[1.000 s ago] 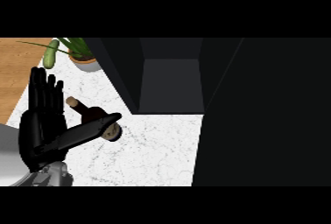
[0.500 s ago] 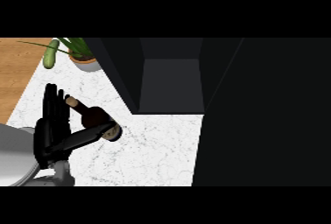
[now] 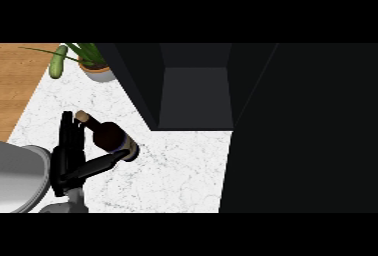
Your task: Pick up the wine, place it into the cabinet and close the cabinet
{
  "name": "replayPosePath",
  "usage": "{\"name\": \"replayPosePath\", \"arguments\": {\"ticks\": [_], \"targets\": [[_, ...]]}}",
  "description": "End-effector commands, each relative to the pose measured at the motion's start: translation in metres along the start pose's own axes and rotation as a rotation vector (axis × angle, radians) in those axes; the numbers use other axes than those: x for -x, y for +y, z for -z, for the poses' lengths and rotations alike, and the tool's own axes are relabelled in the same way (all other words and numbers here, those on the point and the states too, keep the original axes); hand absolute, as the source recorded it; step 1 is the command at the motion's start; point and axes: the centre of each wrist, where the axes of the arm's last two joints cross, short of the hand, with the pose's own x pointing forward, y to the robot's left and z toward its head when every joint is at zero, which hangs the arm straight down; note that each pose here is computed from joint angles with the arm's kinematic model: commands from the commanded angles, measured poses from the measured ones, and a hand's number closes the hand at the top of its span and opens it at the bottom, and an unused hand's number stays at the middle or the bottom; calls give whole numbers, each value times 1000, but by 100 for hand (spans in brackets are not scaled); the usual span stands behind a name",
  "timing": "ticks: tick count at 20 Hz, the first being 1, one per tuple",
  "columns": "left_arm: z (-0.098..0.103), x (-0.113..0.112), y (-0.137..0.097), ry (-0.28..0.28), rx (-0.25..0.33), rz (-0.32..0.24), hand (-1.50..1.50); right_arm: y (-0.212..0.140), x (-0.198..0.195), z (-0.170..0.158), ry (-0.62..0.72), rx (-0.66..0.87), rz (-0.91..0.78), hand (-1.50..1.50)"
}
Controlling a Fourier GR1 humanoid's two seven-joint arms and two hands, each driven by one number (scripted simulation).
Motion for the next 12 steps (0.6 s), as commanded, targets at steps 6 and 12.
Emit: {"name": "replayPosePath", "arguments": {"ticks": [6,12], "targets": [[4,49,7,31,28,-35,-150,-5,-18,-20,-44,8,15,-150],[1,76,15,55,30,-71,-150,-8,-11,-22,-39,0,24,-150]]}}
